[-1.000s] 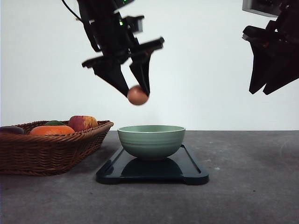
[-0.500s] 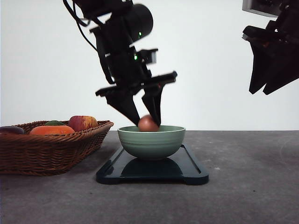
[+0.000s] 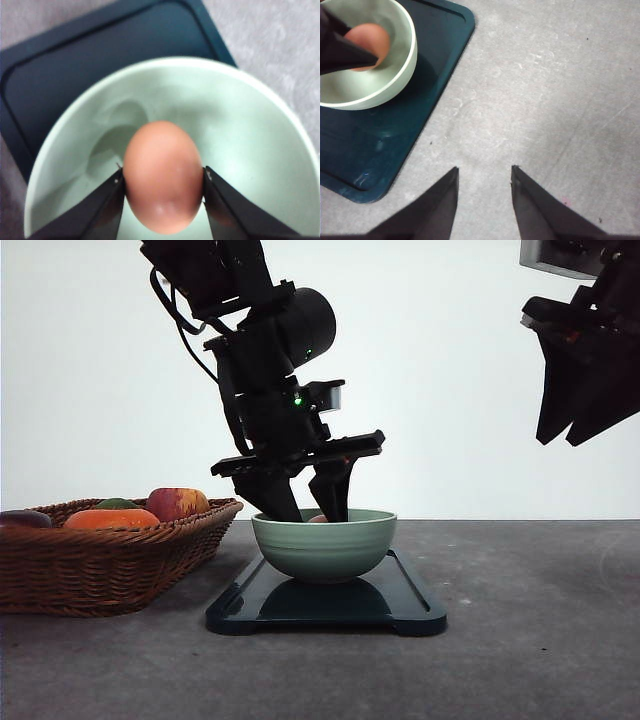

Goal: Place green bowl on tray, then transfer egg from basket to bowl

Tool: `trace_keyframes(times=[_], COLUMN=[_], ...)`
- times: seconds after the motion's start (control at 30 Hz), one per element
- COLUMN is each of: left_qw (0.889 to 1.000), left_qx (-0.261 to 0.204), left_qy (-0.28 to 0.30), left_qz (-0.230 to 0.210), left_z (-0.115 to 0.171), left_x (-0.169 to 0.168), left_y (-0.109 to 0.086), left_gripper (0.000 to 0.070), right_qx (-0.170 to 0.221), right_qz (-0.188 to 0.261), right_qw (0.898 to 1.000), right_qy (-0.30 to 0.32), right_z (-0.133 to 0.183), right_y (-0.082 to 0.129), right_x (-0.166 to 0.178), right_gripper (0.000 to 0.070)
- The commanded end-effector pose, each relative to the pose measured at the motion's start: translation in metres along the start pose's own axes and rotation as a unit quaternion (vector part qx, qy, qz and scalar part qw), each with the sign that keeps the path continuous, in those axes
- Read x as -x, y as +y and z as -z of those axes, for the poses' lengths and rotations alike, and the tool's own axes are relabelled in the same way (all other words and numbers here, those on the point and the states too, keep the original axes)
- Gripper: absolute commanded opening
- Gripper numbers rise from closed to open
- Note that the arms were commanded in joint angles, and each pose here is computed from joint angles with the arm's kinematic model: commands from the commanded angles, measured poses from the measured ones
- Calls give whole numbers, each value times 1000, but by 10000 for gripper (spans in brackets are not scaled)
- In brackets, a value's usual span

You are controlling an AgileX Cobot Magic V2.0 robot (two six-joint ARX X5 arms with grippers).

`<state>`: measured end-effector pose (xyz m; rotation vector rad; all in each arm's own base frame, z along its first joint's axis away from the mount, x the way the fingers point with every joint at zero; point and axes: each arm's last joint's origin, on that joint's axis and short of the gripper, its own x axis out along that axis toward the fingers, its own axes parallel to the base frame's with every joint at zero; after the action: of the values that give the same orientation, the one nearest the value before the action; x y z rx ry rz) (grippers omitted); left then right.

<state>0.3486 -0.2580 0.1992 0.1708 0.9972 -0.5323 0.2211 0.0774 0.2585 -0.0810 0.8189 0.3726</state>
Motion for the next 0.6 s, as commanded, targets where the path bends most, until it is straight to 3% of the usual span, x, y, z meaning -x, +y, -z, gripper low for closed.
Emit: trace_keyframes(times=[0.0,0.57], left_qw=[1000,1000], left_qx=[-6,-7], left_qy=[-9,-6], left_qz=[4,5], left_z=[-5,-3], left_x=[-5,-12], left_y=[-5,-6], left_gripper=[228,228], right_qx=[0,0], right_qz=[-1,-2], right_qw=[1000,1000], right_qy=[0,1], right_z=[-1,-1], right_y=[1,1], right_x=[-1,-1], right_gripper=[197,197])
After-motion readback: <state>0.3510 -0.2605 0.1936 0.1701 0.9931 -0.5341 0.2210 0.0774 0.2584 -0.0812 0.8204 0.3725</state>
